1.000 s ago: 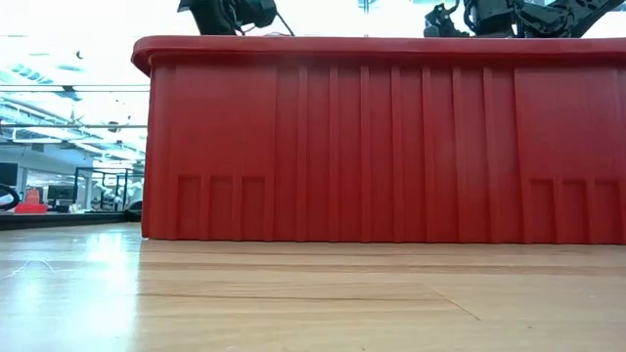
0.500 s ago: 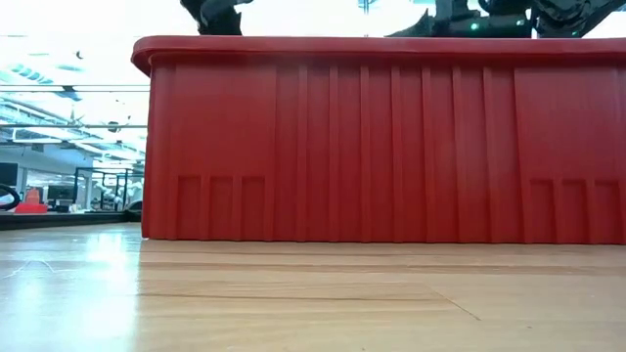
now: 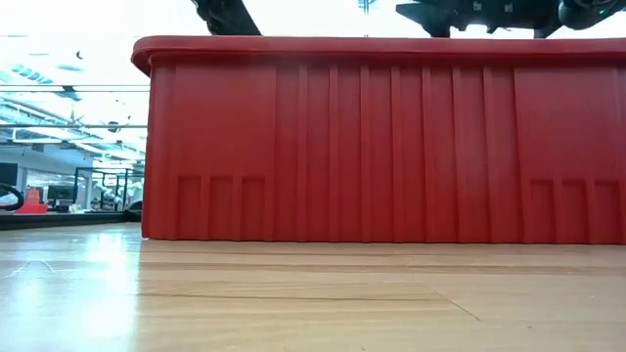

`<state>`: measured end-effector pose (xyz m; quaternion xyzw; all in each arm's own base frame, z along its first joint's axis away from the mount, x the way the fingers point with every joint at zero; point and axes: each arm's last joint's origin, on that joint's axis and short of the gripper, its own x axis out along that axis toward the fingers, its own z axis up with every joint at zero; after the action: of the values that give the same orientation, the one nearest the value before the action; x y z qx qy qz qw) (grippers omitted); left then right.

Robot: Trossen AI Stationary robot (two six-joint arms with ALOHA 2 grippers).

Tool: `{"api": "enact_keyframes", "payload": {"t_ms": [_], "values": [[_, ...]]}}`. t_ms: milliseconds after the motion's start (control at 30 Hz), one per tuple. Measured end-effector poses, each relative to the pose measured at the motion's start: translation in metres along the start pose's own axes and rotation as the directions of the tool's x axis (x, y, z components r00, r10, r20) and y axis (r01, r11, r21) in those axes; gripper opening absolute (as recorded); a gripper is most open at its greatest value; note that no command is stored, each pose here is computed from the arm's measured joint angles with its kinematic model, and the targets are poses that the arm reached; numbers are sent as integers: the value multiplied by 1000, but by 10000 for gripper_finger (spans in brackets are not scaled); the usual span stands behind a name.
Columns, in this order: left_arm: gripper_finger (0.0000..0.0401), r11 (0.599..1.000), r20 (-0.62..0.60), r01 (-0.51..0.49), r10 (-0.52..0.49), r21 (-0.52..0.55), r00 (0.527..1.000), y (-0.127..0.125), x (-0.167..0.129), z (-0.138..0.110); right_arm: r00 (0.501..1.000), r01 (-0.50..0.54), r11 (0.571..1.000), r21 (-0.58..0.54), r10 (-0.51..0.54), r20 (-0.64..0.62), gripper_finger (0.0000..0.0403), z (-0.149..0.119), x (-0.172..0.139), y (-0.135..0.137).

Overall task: Pick and place slides into bin
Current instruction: Return to Home Position

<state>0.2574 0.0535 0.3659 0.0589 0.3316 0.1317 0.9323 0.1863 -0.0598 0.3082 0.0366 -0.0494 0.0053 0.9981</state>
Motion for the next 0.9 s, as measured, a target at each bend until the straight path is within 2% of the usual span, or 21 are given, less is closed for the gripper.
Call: {"api": "enact_keyframes", "payload": {"t_ms": [100, 267, 400, 567, 800, 900], "values": [[255, 1000, -9, 21, -21, 3, 1000, -10, 1, -6, 1000, -24, 999, 47, 24, -15, 141, -2, 1, 5], [255, 999, 21, -31, 31, -6, 999, -21, -6, -12, 996, -64, 996, 69, 68, -57, 141, -6, 3, 14], [255, 999, 50, -34, 34, -10, 998, -30, -16, -21, 992, -72, 994, 80, 80, -102, 141, -11, 4, 19], [255, 1000, 171, -3, 5, -11, 985, -39, -29, -34, 990, -29, 997, 72, 38, -136, 141, -15, 5, 26], [255, 999, 231, 4, 7, -48, 973, -37, -45, -56, 990, -116, 993, 10, 116, -82, 141, -9, 4, 41], [255, 999, 249, 19, -11, -32, 968, -38, -49, -60, 989, -135, 991, -5, 134, -64, 141, -6, 1, 45]]}}
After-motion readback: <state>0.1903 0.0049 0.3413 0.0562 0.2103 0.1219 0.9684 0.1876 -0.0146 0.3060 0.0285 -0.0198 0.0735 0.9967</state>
